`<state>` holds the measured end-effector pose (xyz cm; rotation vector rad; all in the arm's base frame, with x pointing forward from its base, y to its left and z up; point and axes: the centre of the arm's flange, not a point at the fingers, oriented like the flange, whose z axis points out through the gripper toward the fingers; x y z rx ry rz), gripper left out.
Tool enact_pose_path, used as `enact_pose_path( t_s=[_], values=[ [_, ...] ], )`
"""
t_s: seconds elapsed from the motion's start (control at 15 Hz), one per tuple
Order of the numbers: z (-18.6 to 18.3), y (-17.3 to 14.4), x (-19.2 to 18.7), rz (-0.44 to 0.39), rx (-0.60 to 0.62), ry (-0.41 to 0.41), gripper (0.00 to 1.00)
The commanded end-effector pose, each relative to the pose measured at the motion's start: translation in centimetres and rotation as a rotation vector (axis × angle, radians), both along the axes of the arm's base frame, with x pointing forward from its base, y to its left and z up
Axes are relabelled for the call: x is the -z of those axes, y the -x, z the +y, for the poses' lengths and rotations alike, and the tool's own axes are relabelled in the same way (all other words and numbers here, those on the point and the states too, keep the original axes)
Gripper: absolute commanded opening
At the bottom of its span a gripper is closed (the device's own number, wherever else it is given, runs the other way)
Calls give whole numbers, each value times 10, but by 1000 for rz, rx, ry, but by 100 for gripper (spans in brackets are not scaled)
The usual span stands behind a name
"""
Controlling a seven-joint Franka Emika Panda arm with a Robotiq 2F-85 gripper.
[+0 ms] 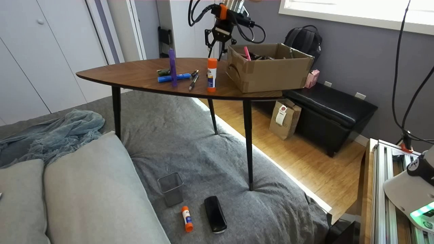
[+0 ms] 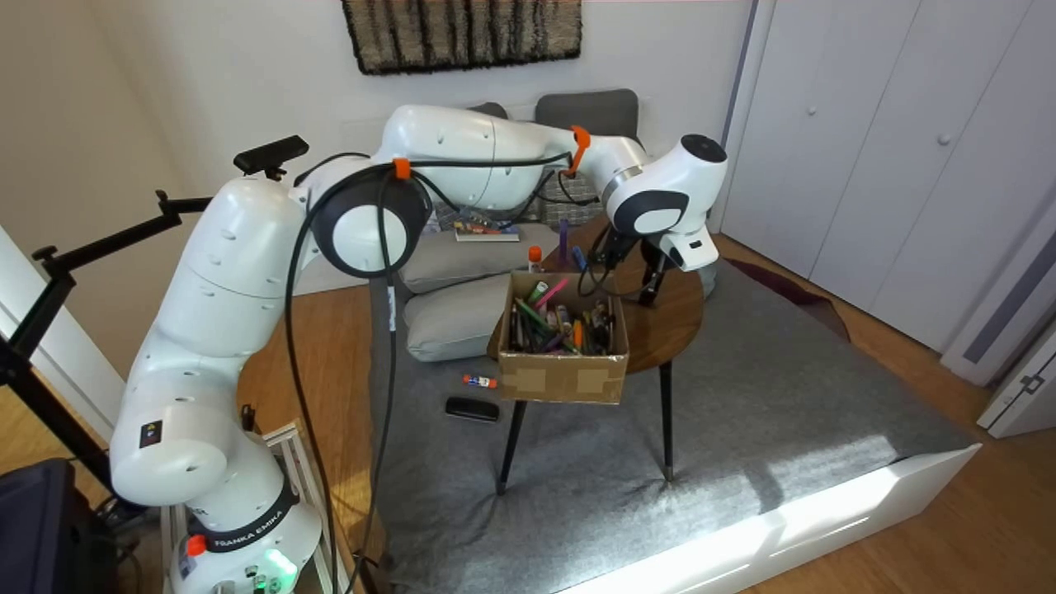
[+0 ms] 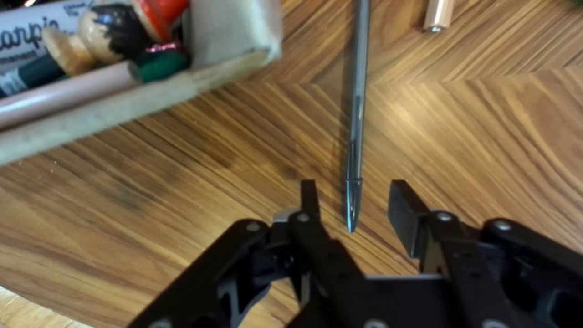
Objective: Remove a pen from the cardboard box and put it on the table
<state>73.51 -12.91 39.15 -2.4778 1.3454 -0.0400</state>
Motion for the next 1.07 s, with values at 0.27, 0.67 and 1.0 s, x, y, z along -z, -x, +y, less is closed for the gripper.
enact_pose_path(
  t_s=[0.27,0.67,1.0],
  values=[
    [16,39,-96,37,-306,103,100],
    [31,134,-166,50,-642,108,100],
    [28,136,-184,45,-747,104,100]
  ],
)
